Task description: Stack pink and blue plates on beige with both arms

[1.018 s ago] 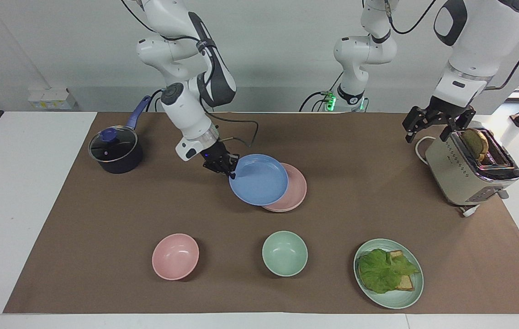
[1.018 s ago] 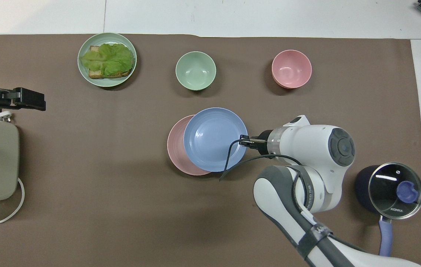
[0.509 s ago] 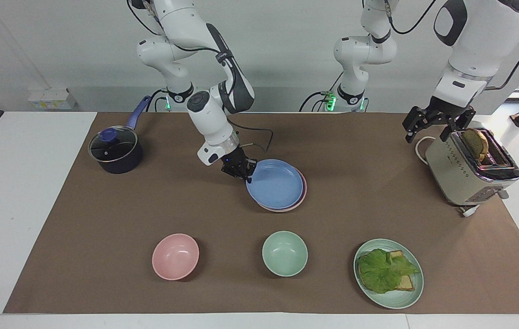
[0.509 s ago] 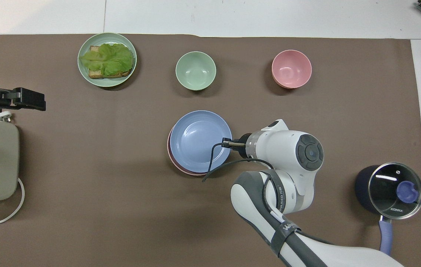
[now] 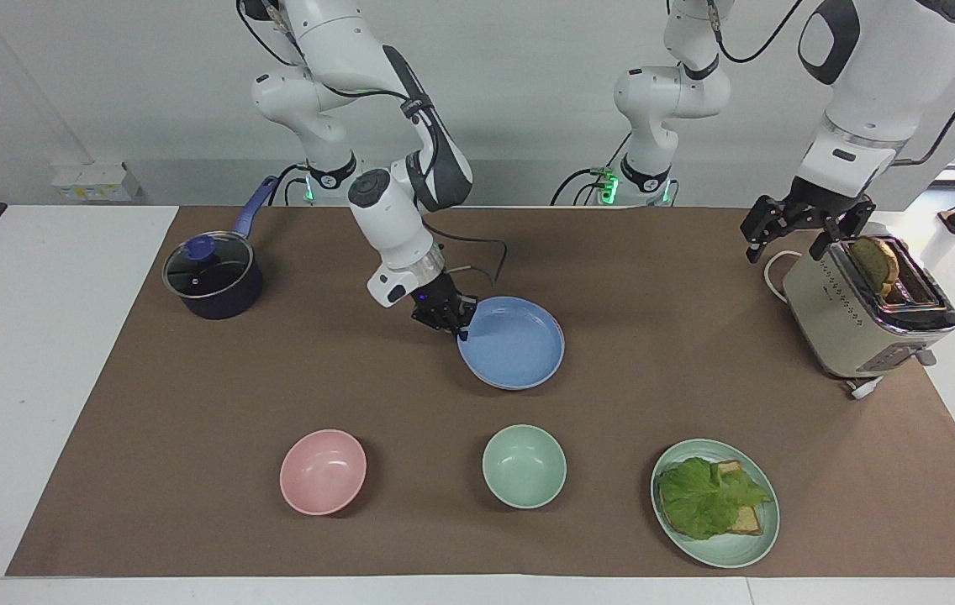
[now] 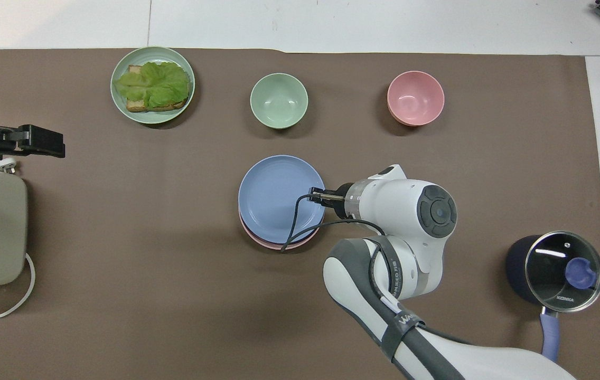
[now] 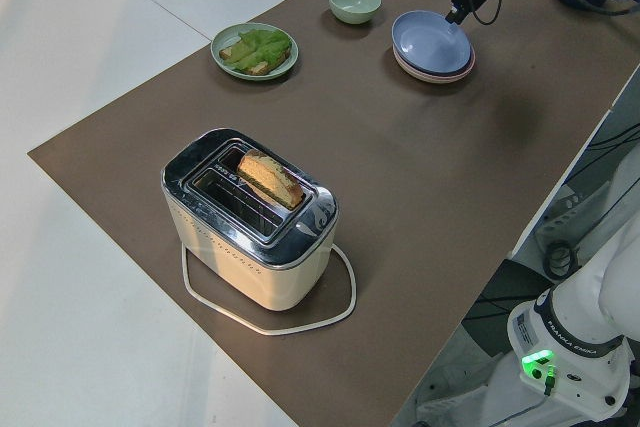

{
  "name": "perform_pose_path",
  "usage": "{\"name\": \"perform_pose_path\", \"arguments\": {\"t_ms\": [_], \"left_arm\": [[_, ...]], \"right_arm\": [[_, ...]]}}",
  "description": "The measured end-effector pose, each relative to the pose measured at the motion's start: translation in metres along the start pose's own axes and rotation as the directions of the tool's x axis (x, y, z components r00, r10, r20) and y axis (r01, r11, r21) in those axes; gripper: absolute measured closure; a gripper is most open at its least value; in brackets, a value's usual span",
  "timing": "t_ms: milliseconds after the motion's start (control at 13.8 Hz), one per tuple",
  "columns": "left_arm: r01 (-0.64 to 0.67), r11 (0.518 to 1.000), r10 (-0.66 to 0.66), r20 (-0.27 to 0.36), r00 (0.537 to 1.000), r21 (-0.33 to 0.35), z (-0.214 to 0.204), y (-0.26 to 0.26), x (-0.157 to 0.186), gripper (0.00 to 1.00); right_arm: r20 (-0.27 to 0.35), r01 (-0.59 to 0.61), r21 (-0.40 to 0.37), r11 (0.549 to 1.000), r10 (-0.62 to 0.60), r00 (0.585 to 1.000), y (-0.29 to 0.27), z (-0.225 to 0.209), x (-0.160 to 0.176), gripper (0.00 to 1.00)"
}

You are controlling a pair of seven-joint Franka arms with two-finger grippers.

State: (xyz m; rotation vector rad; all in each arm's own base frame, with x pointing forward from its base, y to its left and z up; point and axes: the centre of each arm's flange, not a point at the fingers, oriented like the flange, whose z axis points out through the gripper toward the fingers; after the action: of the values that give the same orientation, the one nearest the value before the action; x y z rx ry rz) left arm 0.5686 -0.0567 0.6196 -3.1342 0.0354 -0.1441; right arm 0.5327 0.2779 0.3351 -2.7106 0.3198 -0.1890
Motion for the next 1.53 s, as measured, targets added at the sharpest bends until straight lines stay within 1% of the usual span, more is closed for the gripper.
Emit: {"name": "perform_pose_path", "arguments": {"t_ms": [218, 291, 509, 655, 873, 1091, 1164, 1382, 1527], "left_arm": [[0.0, 1.0, 0.0, 0.0, 1.0, 0.0, 0.0, 0.0, 0.0, 0.0], [0.0, 1.0, 0.0, 0.0, 1.0, 0.0, 0.0, 0.0, 0.0, 0.0], [0.0, 1.0, 0.0, 0.0, 1.0, 0.0, 0.0, 0.0, 0.0, 0.0], [0.0, 1.0, 0.0, 0.0, 1.0, 0.0, 0.0, 0.0, 0.0, 0.0], [0.0, 1.0, 0.0, 0.0, 1.0, 0.0, 0.0, 0.0, 0.0, 0.0], [0.0, 1.0, 0.0, 0.0, 1.0, 0.0, 0.0, 0.0, 0.0, 0.0], [0.001, 1.0, -0.001, 0.0, 1.0, 0.0, 0.0, 0.0, 0.0, 0.0], [0.011, 1.0, -0.011, 0.0, 1.0, 0.001, 0.0, -0.006, 0.0, 0.0], [0.026, 1.0, -0.026, 0.0, 1.0, 0.003, 0.0, -0.015, 0.001, 0.0]], "right_arm": [[0.004, -0.032, 0.0, 0.999, 0.032, 0.999, -0.003, 0.001, -0.003, 0.1], [0.006, -0.042, 0.0, 0.999, 0.042, 0.999, -0.003, 0.001, -0.003, 0.01], [0.015, -0.049, -0.001, 0.999, 0.049, 0.999, -0.003, -0.004, 0.0, 0.0], [0.009, -0.046, -0.012, 0.999, 0.046, 0.999, 0.006, -0.035, 0.018, 0.0], [-0.041, 0.0, -0.127, 0.992, -0.006, 0.999, 0.053, -0.124, 0.059, 0.0], [-0.087, -0.017, -0.22, 0.975, -0.003, 0.996, 0.1, -0.191, 0.077, 0.0], [-0.09, -0.021, -0.244, 0.97, -0.001, 0.996, 0.115, -0.211, 0.082, 0.0], [-0.036, 0.003, -0.315, 0.949, -0.015, 0.999, 0.148, -0.289, 0.097, 0.0], [-0.011, 0.03, -0.372, 0.928, -0.036, 0.999, 0.151, -0.346, 0.104, 0.0]]}}
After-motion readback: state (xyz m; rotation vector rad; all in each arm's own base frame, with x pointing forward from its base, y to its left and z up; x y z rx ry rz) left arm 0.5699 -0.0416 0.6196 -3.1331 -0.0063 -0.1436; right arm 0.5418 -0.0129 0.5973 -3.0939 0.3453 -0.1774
